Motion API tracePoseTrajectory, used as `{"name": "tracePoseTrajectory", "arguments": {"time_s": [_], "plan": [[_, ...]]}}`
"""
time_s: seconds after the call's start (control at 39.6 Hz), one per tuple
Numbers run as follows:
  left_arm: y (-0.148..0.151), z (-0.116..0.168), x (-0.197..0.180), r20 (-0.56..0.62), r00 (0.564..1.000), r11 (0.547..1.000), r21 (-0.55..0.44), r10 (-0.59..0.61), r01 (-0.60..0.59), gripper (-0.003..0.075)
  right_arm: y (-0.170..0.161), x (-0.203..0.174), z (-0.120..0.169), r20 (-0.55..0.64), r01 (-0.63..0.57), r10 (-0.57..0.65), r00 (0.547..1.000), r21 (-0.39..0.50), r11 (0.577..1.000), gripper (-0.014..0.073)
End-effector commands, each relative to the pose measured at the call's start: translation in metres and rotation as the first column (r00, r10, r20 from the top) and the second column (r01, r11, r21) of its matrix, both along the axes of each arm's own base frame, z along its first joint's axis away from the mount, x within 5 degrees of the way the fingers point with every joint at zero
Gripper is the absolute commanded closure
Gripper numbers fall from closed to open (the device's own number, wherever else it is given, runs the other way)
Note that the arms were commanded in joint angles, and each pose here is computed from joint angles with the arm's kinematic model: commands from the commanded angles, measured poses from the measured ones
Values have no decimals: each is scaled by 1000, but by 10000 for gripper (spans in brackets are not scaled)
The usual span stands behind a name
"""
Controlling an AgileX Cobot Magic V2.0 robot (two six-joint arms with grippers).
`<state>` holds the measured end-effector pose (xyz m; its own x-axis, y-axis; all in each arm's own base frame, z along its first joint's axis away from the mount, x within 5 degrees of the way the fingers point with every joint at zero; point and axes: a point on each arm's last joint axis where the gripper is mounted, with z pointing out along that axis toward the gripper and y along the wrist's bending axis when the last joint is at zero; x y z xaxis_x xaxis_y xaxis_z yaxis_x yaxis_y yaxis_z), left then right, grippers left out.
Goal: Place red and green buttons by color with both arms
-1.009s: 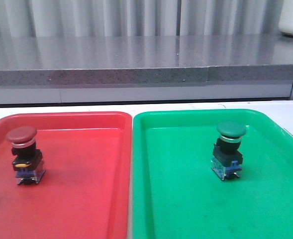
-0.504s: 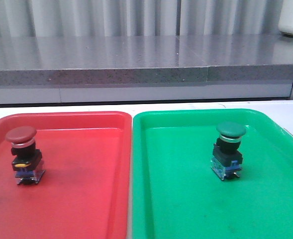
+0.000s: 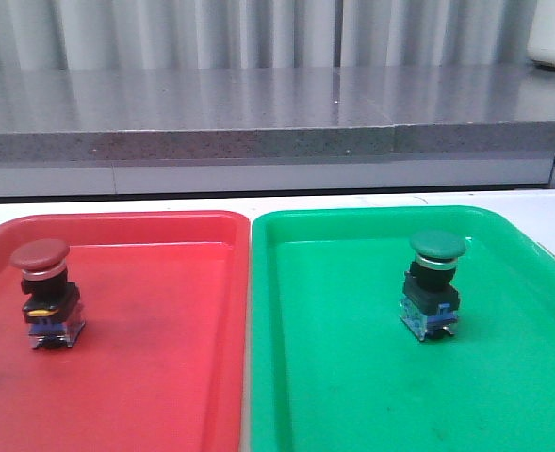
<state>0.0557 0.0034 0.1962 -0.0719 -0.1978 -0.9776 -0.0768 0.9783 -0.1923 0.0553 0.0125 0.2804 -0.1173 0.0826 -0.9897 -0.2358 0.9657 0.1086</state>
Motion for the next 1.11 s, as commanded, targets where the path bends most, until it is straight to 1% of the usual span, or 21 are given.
{"name": "tracePoseTrajectory", "arguments": {"time_s": [0.0, 0.2, 0.33, 0.4, 0.48, 0.68, 0.78, 0.88, 1.08], "plan": [[0, 0, 0, 77, 997, 1000, 1, 2, -2, 740, 1, 0, 15, 97, -4, 4, 995, 9, 1000, 662], [0, 0, 0, 77, 997, 1000, 1, 2, -2, 740, 1, 1, 14, 102, -4, 4, 995, -3, 1000, 662], [0, 0, 0, 77, 997, 1000, 1, 2, -2, 740, 2, 4, 3, 125, 3, 0, 992, -19, 1000, 662], [0, 0, 0, 77, 997, 1000, 1, 2, -2, 740, 0, 7, -10, 144, 42, -36, 989, -40, 998, 662], [0, 0, 0, 77, 997, 1000, 1, 2, -2, 740, -2, 7, -23, 161, 84, -78, 984, -27, 996, 662], [0, 0, 0, 77, 997, 1000, 1, 2, -2, 740, -10, 2, -66, 127, 198, -196, 972, -10, 980, 662], [0, 0, 0, 77, 997, 1000, 1, 2, -2, 740, -12, 1, -79, 135, 228, -225, 965, -7, 974, 662], [0, 0, 0, 77, 997, 1000, 1, 2, -2, 740, -12, 0, -81, 109, 237, -234, 966, -14, 971, 662], [0, 0, 0, 77, 997, 1000, 1, 2, -2, 740, -12, 0, -81, 106, 237, -234, 966, -14, 971, 662]]}}
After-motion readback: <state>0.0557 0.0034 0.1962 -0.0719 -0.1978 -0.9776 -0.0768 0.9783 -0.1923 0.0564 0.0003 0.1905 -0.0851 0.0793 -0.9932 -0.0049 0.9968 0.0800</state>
